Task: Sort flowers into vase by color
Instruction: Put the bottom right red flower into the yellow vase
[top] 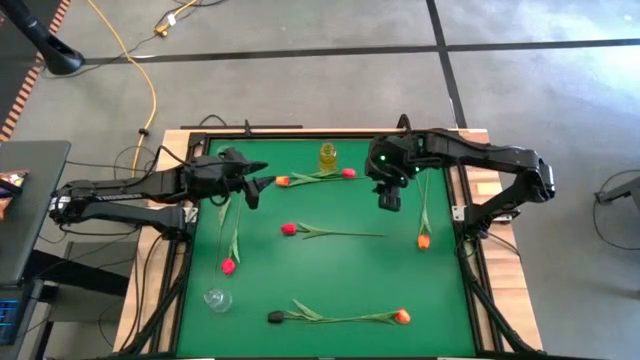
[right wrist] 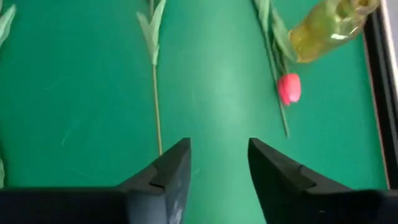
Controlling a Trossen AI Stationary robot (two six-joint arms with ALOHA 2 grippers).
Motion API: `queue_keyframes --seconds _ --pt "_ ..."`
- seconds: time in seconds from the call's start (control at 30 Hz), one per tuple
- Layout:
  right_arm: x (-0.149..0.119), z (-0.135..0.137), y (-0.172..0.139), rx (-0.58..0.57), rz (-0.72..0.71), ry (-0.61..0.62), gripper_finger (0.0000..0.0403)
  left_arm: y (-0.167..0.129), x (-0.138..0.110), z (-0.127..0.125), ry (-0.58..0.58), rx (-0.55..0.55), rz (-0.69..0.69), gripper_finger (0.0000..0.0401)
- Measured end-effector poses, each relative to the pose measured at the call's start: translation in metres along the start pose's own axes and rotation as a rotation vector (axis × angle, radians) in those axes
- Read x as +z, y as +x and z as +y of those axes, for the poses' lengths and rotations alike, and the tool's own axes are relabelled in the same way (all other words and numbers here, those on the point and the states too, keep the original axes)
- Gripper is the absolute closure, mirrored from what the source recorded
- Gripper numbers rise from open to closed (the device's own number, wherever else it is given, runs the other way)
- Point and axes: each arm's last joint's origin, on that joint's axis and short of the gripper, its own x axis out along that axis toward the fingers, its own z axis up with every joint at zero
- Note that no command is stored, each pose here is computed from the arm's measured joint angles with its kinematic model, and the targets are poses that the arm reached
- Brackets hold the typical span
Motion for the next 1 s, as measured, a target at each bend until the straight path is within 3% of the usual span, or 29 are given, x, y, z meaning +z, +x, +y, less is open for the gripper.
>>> queue_keyframes --seconds 0.13,0.27,0.6,1.0 --pt "0.014 0.008 0.007 0.010 -0.090 -0.027 0.0177 0.000 0.000 0.000 -0.013 0.004 0.001 0.0165" --pt "0.028 0.024 0.036 0.038 -0.072 -0.076 0.0163 0.000 -0.003 0.000 -0.004 -0.011 0.033 0.0165" --pt "0.044 0.069 0.121 0.089 0.043 -0.133 0.0161 -0.001 -0.014 0.002 0.171 -0.066 0.166 0.0165" --pt "0.035 0.105 0.202 0.086 0.185 -0.047 0.0173 -0.004 -0.025 0.003 0.248 -0.159 0.295 0.0165"
